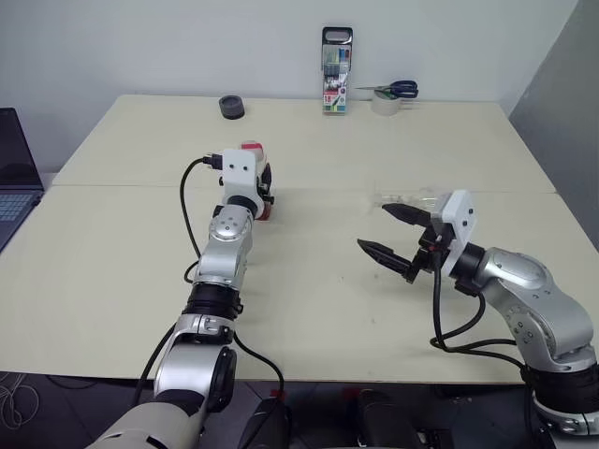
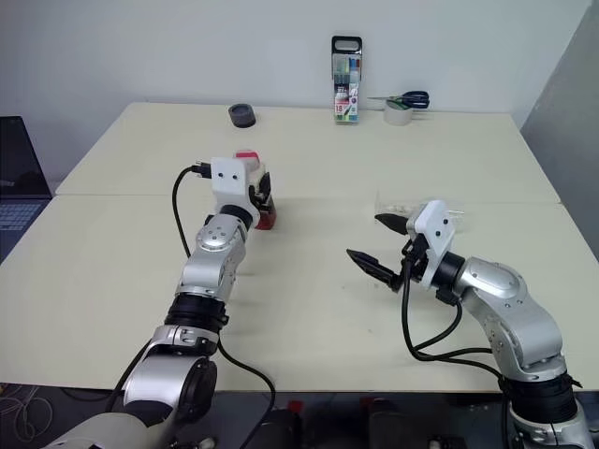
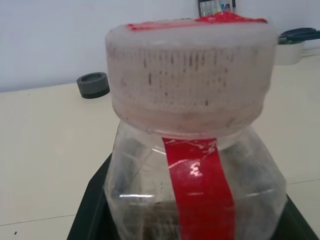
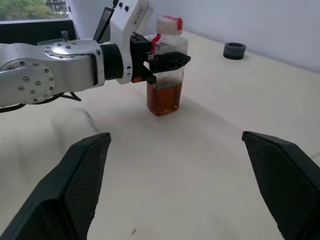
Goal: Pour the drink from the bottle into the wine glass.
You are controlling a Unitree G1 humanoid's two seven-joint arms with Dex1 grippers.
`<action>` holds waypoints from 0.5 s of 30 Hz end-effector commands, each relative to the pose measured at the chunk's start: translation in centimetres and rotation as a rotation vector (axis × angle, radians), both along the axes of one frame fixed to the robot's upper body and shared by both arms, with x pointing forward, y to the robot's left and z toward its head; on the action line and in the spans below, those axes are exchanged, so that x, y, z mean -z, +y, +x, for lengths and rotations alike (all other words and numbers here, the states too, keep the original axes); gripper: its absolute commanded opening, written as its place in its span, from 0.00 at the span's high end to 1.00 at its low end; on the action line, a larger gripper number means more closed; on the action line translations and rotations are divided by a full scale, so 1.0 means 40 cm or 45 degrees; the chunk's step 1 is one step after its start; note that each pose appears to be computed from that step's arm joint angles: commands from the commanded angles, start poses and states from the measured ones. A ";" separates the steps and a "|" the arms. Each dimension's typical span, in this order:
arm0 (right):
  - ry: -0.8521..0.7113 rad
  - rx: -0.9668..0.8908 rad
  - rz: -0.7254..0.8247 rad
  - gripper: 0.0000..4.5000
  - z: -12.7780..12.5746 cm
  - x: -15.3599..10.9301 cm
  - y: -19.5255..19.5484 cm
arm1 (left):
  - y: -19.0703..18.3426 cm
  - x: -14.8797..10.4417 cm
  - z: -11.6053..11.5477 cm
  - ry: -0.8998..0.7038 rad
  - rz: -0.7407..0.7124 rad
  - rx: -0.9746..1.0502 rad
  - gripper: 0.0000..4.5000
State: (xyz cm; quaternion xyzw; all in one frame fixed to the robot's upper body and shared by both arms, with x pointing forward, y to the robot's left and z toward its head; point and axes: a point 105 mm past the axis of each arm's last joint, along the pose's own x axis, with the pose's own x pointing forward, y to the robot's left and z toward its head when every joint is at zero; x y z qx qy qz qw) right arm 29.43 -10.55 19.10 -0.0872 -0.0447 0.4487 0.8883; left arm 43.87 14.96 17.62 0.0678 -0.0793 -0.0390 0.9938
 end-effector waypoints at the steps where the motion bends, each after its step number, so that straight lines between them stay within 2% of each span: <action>1: -0.067 0.002 0.037 0.00 -0.003 -0.034 0.004 | -0.024 -0.059 -0.024 -0.131 0.016 0.108 0.61; 7: -0.107 0.119 0.031 0.00 0.010 -0.026 -0.017 | -0.095 -0.078 -0.065 -0.202 0.091 0.413 0.61; 11: -0.151 0.215 0.010 0.00 0.017 -0.027 -0.033 | -0.149 -0.083 -0.091 -0.171 0.017 0.728 0.61; 15: -0.167 0.293 -0.021 0.00 0.013 -0.029 -0.053 | -0.218 -0.077 -0.124 -0.179 0.137 1.048 0.61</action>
